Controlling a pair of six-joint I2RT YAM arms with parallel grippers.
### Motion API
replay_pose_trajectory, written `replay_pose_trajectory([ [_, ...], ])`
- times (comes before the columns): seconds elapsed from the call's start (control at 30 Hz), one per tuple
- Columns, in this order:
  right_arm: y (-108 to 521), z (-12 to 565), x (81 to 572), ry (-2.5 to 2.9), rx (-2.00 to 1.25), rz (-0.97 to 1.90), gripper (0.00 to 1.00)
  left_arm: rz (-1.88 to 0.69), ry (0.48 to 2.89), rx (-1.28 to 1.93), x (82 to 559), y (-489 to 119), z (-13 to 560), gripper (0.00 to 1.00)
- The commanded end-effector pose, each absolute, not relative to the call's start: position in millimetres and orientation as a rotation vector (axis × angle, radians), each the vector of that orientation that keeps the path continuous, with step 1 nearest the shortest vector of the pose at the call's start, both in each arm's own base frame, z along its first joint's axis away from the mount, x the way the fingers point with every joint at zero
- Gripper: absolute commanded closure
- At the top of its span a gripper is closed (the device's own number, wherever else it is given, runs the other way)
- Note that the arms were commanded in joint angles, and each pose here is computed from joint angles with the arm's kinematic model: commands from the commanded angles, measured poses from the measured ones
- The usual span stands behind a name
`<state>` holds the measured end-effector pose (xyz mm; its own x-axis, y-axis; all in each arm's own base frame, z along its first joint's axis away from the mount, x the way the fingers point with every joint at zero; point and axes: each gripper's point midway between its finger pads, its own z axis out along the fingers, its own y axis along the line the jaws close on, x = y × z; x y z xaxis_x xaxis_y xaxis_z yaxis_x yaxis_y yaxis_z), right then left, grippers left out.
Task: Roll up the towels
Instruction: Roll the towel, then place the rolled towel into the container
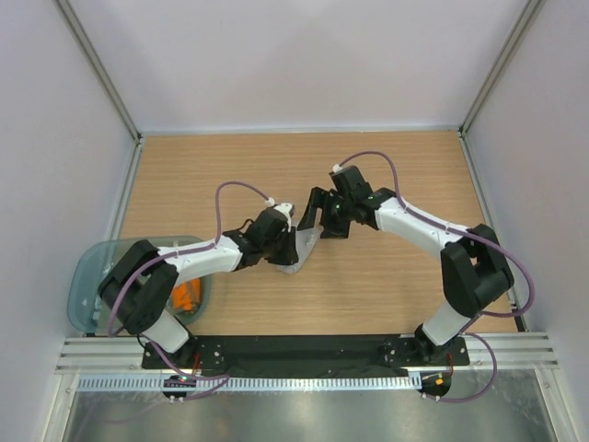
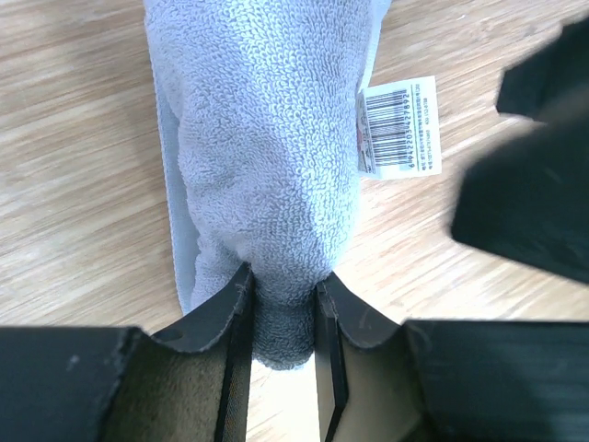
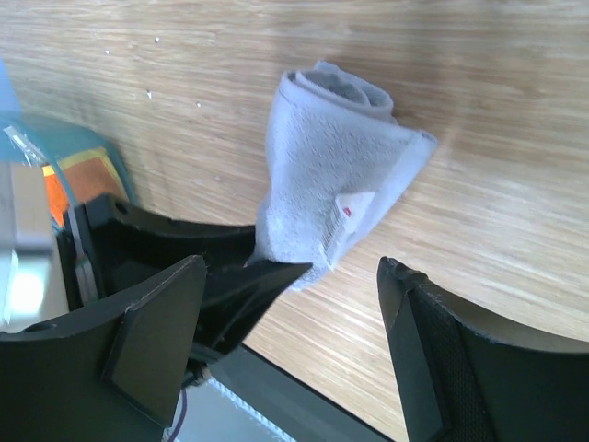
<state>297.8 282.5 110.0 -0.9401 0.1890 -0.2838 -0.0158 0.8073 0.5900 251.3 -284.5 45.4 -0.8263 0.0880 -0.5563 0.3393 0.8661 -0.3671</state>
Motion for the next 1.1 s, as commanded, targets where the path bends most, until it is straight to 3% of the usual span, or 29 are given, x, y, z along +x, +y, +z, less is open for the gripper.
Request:
replay_pose_trajectory([
  [0.0, 276, 109, 293, 2.626, 0.147, 0.873, 0.18, -0.730, 2.543, 0.289, 241, -292, 43, 0.79],
  [0.8, 321, 57, 304, 2.642, 0.134, 0.962, 0.21, -0.753, 2.552, 0.347, 237, -294, 44, 0.80],
  [0.83, 321, 53, 303, 2.643, 0.134, 0.966, 0.24, -0.765, 2.548, 0.350, 237, -296, 47, 0.80],
  [1.07, 329, 35, 293, 2.666, 0.133, 0.986, 0.88, -0.867, 2.504, 0.377, 235, -309, 68, 0.78],
])
